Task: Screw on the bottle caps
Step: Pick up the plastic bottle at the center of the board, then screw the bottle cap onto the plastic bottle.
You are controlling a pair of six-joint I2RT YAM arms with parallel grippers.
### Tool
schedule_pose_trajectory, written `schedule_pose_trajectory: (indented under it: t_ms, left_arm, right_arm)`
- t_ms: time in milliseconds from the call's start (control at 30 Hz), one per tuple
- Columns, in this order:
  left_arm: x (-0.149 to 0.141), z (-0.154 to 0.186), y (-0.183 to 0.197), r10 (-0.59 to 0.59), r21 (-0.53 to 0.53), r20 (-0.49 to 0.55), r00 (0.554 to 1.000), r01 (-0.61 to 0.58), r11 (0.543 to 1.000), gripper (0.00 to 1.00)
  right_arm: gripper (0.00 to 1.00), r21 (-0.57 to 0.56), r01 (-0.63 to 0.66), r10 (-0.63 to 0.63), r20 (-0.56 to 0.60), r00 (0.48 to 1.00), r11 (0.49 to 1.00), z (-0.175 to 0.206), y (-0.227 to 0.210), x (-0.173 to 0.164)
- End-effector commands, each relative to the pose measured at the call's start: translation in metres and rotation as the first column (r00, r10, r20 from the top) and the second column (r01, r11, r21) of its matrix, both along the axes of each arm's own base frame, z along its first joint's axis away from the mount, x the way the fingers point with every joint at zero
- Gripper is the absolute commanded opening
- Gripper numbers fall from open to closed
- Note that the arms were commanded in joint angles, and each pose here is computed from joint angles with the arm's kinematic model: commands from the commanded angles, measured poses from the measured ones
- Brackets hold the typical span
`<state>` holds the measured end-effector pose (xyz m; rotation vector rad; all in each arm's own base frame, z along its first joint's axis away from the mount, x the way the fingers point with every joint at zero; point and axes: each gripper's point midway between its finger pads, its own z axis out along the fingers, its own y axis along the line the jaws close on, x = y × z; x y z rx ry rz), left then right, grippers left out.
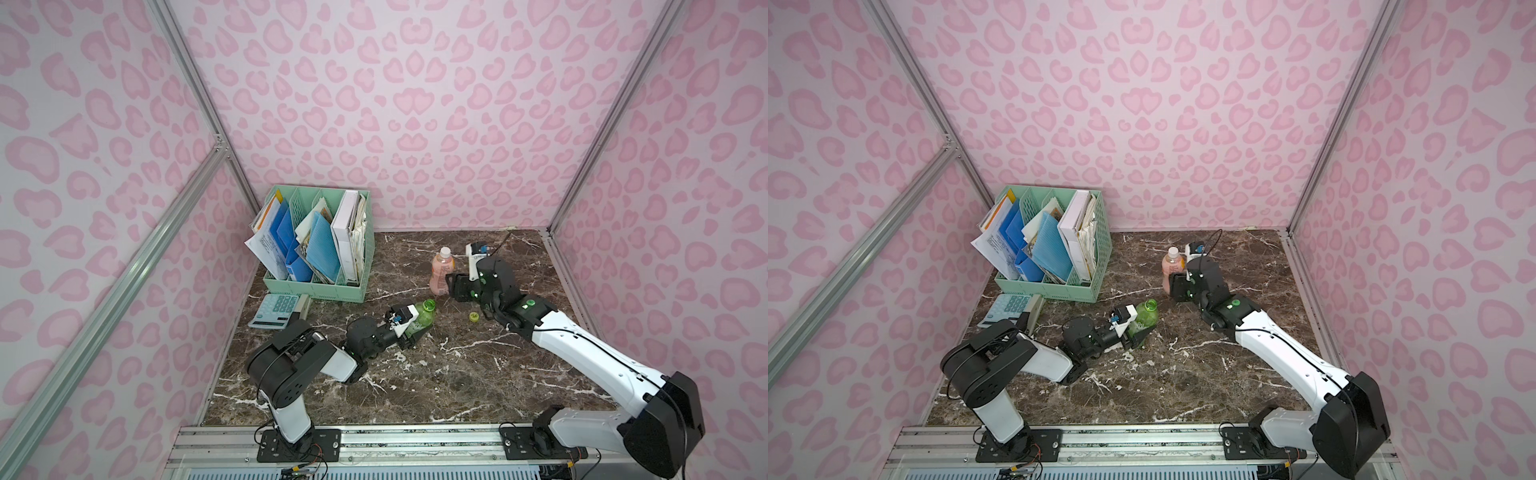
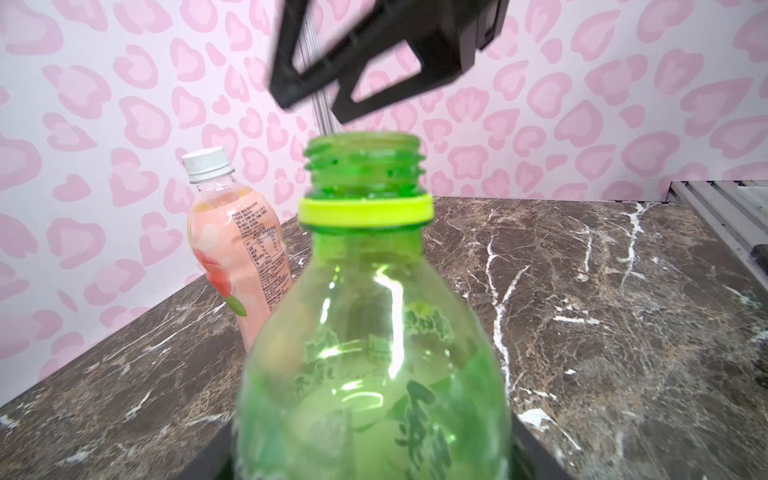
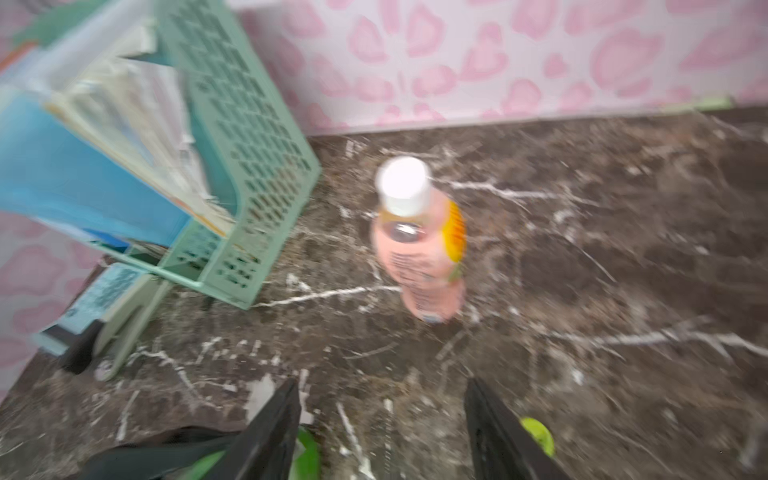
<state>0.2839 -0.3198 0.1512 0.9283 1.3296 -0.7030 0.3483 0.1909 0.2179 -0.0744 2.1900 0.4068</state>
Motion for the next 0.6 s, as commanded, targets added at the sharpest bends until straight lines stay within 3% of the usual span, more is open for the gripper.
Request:
schedule_pose_trajectory:
  t_ms: [0,133,300,567]
  left_arm:
    - [-0.002,0.003,-0.001,-0.018,-0.001,0.018,1.0,0.018,1.0,0.7]
    - [-0.002,0.003,-0.002,-0.021,0.007,0.009,1.0,0.021,1.0,0.7]
    - [-0.002,0.003,-0.002,-0.02,0.01,0.004,1.0,0.02,1.0,0.7]
    - [-0.001,0.0,-0.002,-0.014,0.023,-0.001,1.0,0.014,1.0,0.7]
  right_arm:
    - [0.66,-0.035,0.05,-0.056,-0.205,0.977,0.998,-0.055,-0.04,-0.017]
    - [0.66,-0.073,0.115,-0.131,-0.283,0.95,0.991,-0.096,-0.069,-0.006]
    - [0.66,-0.157,0.092,-0.15,-0.408,0.901,0.983,-0.147,-0.073,0.008]
    - [0.6,-0.216,0.053,-0.151,-0.469,0.87,0.975,-0.182,-0.062,0.026]
